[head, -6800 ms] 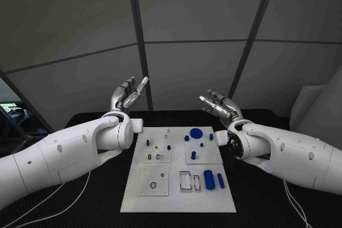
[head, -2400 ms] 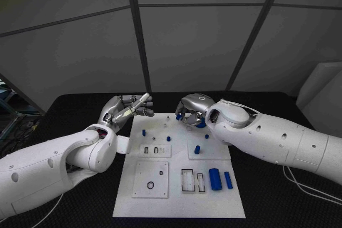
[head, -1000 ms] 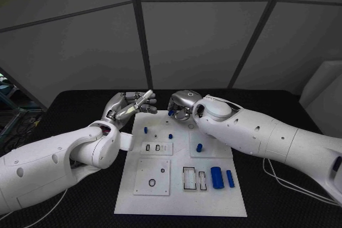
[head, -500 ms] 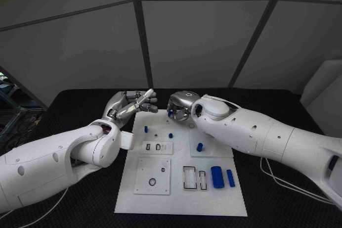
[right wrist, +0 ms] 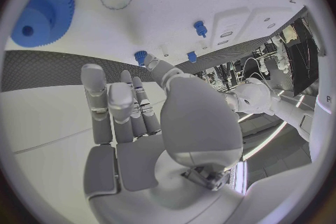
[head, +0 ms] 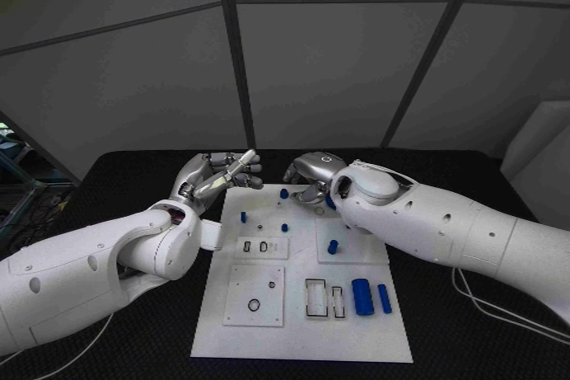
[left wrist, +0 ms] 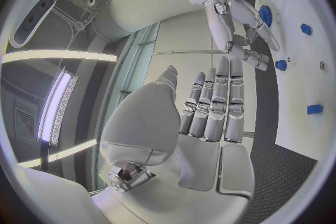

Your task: Assemble the parts on the task board

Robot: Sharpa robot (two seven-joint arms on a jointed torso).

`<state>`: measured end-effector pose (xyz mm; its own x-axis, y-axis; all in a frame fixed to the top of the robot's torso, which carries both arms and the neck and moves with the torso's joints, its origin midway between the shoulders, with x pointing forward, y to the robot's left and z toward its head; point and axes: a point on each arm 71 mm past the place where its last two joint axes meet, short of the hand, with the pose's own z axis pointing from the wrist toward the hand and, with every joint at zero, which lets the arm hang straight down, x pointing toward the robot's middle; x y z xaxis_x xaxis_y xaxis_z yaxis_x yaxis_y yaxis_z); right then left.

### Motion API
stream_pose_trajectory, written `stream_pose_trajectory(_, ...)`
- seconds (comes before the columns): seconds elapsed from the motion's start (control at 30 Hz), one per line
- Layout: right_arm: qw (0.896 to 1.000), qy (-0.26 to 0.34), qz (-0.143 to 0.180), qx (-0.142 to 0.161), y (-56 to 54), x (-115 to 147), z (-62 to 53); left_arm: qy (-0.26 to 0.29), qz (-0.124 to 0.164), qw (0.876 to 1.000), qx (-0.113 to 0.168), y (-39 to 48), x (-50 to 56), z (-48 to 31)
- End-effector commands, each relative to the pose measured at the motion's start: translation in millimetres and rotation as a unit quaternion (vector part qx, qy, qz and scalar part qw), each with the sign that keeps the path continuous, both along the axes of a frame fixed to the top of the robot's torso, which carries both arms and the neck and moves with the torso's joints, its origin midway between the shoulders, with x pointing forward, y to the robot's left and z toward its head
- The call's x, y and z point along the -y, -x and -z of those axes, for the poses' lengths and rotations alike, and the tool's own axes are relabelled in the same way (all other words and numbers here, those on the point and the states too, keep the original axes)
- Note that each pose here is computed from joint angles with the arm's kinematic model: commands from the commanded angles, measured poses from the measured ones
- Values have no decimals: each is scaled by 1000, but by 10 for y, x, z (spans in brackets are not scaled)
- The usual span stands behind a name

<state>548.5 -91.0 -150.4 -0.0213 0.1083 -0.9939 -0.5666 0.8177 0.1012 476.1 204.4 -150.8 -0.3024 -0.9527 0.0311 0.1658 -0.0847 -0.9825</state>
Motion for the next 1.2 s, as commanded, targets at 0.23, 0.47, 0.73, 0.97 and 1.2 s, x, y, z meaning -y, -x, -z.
stream_pose_trajectory(0.23, 995, -88, 50, -14, 149, 584, -182, -2, 1, 1000, 2, -13, -53, -7)
stream_pose_trajectory(0.47, 979, -123, 127, -101, 93, 1079, -158, -3, 0, 1000, 1, -31, -69, 7)
stream_pose_trajectory(0.73, 977, -90, 148, -121, 41, 1148, -98, -3, 2, 1000, -1, -48, -53, 25)
stream_pose_trajectory(0.97, 978, -72, 147, -132, 12, 1078, -59, -3, 2, 1000, -1, -55, -47, 34)
stream_pose_trajectory(1.2, 977, -49, 148, -144, -11, 1042, -15, -3, 3, 1000, -2, -57, -44, 36)
